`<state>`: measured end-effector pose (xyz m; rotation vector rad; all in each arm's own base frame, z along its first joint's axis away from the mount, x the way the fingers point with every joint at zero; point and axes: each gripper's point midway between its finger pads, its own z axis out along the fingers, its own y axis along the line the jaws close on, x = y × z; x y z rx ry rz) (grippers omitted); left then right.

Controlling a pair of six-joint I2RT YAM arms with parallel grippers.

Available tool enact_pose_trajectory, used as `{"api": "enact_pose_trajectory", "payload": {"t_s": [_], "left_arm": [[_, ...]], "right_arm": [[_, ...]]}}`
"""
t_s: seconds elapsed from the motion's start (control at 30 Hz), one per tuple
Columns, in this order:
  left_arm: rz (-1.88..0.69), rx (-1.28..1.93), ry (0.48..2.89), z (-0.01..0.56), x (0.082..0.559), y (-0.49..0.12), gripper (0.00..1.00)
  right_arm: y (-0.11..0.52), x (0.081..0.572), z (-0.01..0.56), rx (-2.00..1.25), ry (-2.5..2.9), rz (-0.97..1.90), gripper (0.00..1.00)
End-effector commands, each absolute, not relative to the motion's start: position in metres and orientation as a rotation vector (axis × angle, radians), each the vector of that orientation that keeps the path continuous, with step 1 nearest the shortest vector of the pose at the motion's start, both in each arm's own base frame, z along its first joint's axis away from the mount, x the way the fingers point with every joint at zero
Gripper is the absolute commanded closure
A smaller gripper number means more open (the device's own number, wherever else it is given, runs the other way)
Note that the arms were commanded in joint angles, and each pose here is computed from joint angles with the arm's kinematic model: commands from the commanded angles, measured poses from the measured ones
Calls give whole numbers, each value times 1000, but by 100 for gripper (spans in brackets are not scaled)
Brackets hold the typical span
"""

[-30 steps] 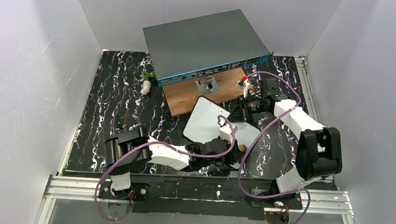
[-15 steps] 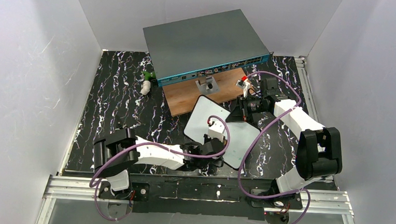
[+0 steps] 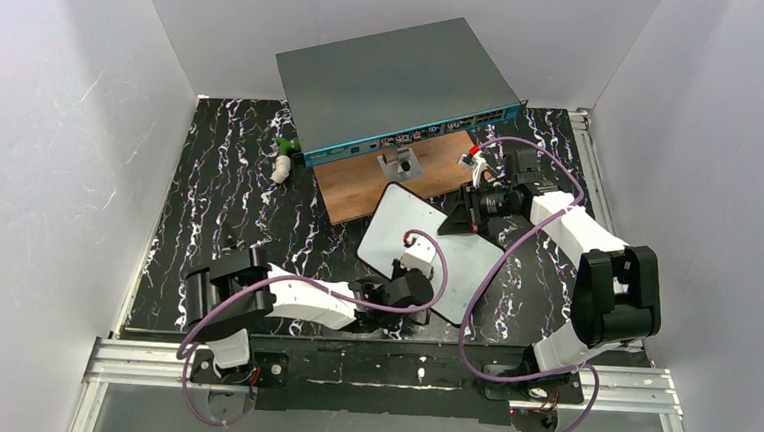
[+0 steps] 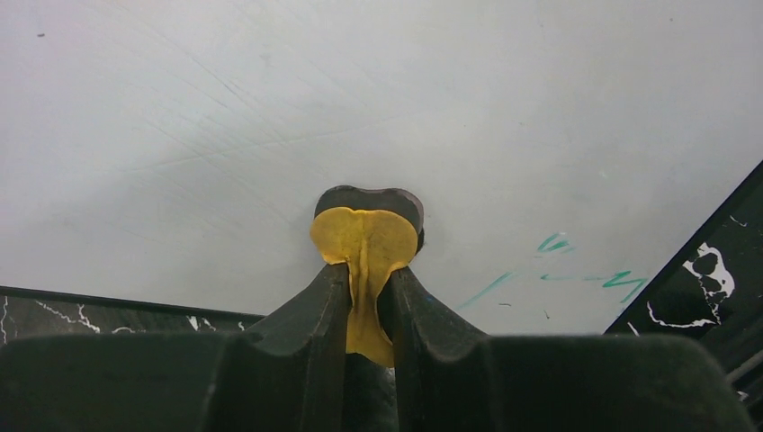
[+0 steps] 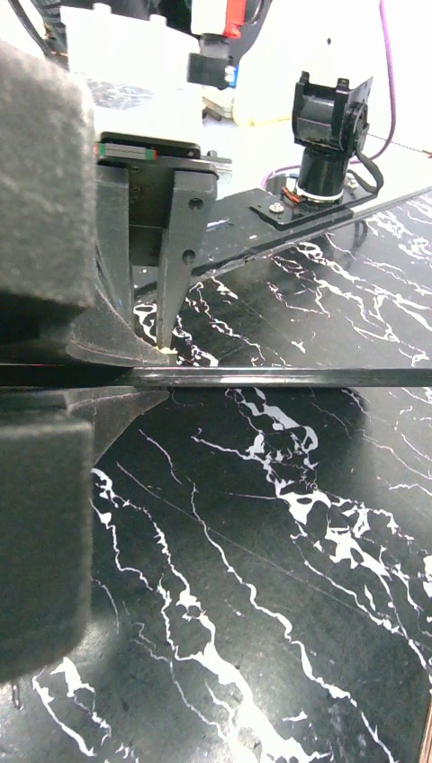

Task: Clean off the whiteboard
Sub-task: Erase the whiteboard at the center of the board.

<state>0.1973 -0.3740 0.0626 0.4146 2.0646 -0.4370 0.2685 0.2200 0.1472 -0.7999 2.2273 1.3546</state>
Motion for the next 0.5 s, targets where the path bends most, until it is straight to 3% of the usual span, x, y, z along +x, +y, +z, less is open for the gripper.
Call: {"api": "enact_pose_trajectory", "payload": {"t_s": [0.0,0.47], "left_arm": [[-559,539,2061,56,182,-419,100],[-822,627,2018,76,153,-499,100]], "right_arm": [[232,238,162,-791,2237,1564,99],[232,238,163,-790,2233,1569,99]]}}
